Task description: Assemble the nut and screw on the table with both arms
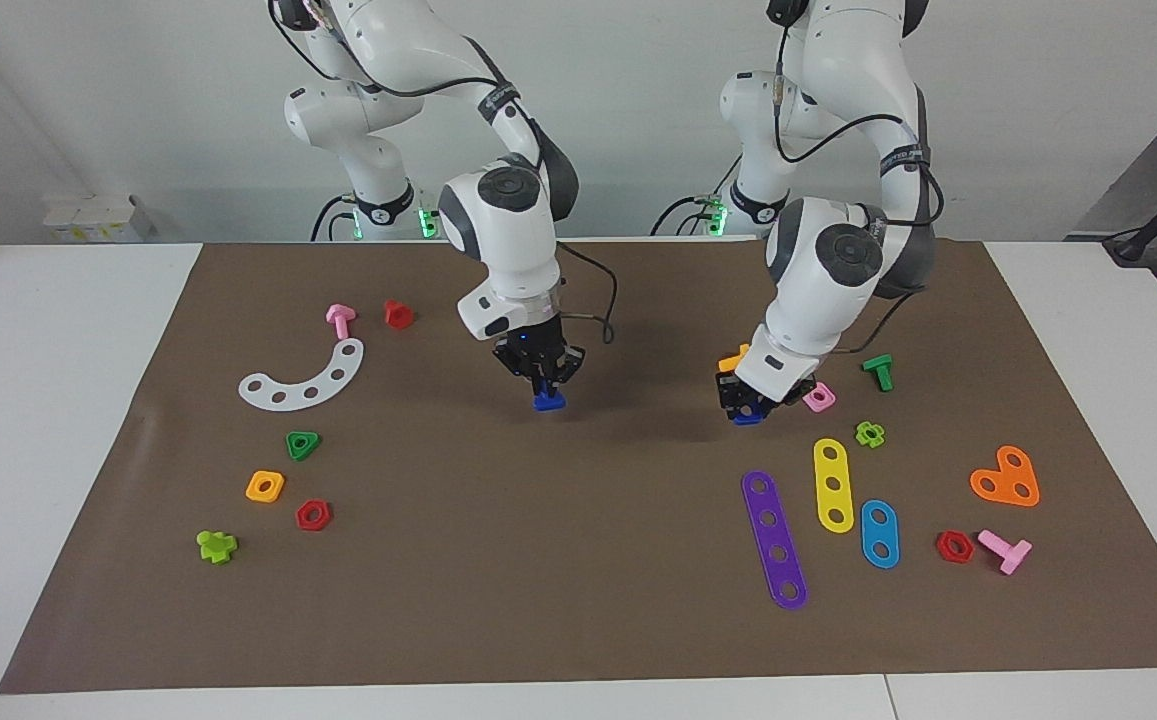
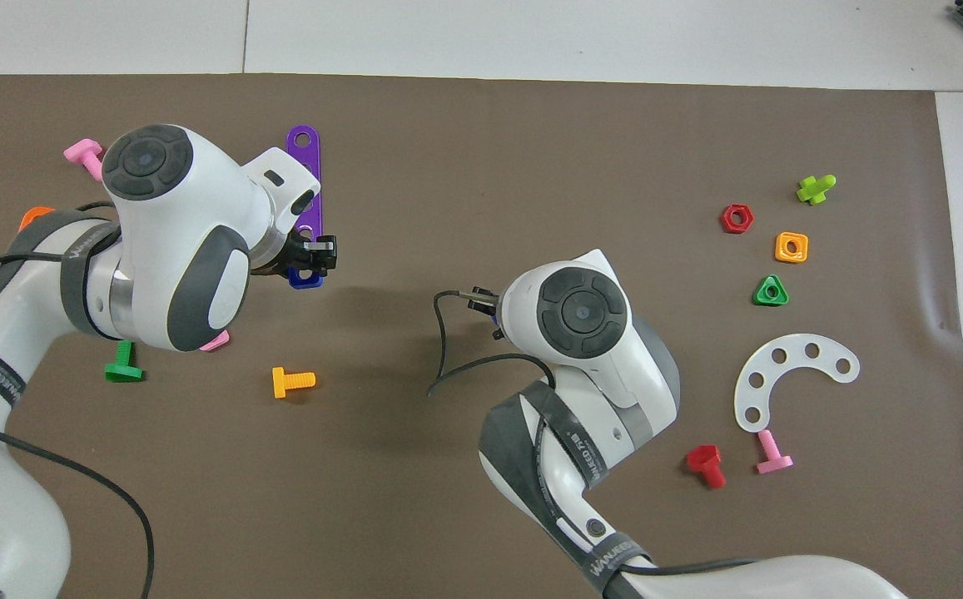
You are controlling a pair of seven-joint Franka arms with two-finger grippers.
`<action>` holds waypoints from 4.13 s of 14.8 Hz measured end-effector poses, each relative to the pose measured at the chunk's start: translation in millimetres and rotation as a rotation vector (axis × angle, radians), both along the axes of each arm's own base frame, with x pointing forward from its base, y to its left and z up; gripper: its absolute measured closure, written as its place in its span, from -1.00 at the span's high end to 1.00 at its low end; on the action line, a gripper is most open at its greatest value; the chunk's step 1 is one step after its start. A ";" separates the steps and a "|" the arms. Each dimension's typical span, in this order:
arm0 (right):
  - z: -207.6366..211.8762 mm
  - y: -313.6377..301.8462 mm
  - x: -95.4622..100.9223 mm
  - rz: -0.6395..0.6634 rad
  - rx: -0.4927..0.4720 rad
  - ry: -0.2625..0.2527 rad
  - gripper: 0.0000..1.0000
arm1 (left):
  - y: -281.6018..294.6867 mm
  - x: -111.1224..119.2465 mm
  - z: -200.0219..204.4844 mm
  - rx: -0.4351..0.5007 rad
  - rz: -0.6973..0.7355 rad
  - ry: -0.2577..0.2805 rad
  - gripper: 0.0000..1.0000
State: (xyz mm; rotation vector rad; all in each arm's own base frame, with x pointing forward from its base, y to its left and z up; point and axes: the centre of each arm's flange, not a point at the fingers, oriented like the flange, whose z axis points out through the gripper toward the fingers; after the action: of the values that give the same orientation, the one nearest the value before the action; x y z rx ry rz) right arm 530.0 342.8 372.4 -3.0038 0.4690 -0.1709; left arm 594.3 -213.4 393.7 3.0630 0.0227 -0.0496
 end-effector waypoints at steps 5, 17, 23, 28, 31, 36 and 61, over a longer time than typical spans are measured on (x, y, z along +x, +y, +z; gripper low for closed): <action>-31.0 17.0 -8.5 0.038 -0.036 0.024 -0.62 | -18.9 -1.6 1.4 -0.018 0.022 0.003 -0.07; 13.1 -39.4 23.6 0.008 -0.061 -0.022 0.96 | -69.7 -8.5 11.9 -0.051 0.100 -0.017 -0.07; 116.3 -176.9 41.3 -0.030 -0.073 -0.044 0.97 | -154.0 -43.1 3.6 -0.051 0.120 0.001 -0.07; 194.2 -276.6 38.5 -0.073 -0.090 -0.073 1.00 | -211.0 -68.6 -19.5 -0.049 0.114 0.012 -0.07; 236.9 -308.0 38.4 -0.044 -0.106 -0.074 1.00 | -227.2 -77.4 -31.8 -0.045 0.110 0.018 -0.07; 276.6 -314.5 26.6 -0.006 -0.110 -0.019 1.00 | -233.3 -82.5 -33.2 -0.043 0.118 0.022 -0.07; 252.8 -308.6 13.9 0.096 -0.106 0.122 1.00 | -239.0 -99.1 -58.6 -0.002 0.133 0.058 -0.07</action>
State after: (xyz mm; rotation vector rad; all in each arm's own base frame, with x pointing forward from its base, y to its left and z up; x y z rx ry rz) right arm 543.9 34.2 625.2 -3.1454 0.3343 -0.0046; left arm 495.2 -452.4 335.0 3.0486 0.2295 -0.1298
